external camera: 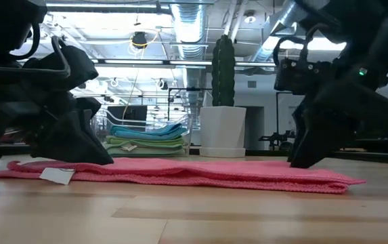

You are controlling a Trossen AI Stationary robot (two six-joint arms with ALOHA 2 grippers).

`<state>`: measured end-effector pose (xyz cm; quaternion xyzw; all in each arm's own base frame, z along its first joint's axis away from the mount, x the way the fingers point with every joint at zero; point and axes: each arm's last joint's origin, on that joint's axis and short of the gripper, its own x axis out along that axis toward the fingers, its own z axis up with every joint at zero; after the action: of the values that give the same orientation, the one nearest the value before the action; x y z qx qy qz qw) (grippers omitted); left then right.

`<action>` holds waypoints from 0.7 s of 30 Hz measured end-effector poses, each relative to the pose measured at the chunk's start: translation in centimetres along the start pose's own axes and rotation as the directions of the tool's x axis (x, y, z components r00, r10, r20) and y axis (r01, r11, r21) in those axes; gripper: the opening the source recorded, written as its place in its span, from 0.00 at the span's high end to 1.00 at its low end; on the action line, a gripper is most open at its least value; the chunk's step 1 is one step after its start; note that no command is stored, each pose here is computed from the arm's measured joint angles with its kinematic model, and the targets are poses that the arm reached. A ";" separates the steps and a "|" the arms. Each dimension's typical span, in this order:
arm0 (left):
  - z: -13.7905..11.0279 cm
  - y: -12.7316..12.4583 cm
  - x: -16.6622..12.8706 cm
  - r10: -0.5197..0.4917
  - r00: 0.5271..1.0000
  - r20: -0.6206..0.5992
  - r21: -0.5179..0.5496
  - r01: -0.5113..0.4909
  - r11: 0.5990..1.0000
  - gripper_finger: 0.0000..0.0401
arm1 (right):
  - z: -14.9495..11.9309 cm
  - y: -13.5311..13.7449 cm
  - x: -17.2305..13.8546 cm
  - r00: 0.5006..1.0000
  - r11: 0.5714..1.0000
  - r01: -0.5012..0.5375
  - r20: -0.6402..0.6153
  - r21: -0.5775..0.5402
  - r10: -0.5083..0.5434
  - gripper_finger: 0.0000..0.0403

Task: Fold microfiber towels
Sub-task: Fold the pink microfiber towel

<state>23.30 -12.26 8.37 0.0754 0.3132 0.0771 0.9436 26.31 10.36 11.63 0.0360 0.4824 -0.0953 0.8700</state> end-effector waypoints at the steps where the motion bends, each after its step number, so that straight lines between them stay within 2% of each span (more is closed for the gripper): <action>1: 0.0 0.0 0.0 0.000 1.000 0.000 0.000 0.000 1.000 1.00 | -0.1 0.1 0.4 1.000 1.000 0.001 -0.005 0.000 -0.001 0.52; 5: 0.0 0.0 0.0 -0.002 1.000 -0.001 0.000 0.002 1.000 1.00 | -0.2 0.1 0.9 0.999 1.000 -0.010 -0.030 0.014 0.010 0.62; 11: 0.0 0.0 0.0 -0.006 1.000 0.000 -0.002 0.006 1.000 1.00 | -0.1 -0.1 -0.6 0.998 0.999 -0.040 -0.040 0.013 0.041 0.93; 12: 0.0 0.0 0.0 -0.007 1.000 0.002 -0.003 0.007 1.000 1.00 | 0.0 -0.1 -0.9 0.998 0.999 -0.051 -0.033 0.012 0.051 0.96; 17: 0.3 -0.1 0.0 -0.024 0.999 0.027 -0.024 0.024 0.999 1.00 | 1.6 -0.1 -2.1 0.996 0.996 -0.080 0.029 0.036 0.078 0.93; 21: 0.5 -0.2 0.0 -0.029 0.998 0.047 -0.033 0.030 0.999 1.00 | 4.0 0.1 -2.5 0.991 0.994 -0.110 0.080 0.012 0.108 0.97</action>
<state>23.63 -12.51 8.75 0.0568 0.2910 0.0665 0.9527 28.35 10.12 15.82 0.0655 0.4442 -0.0529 0.8920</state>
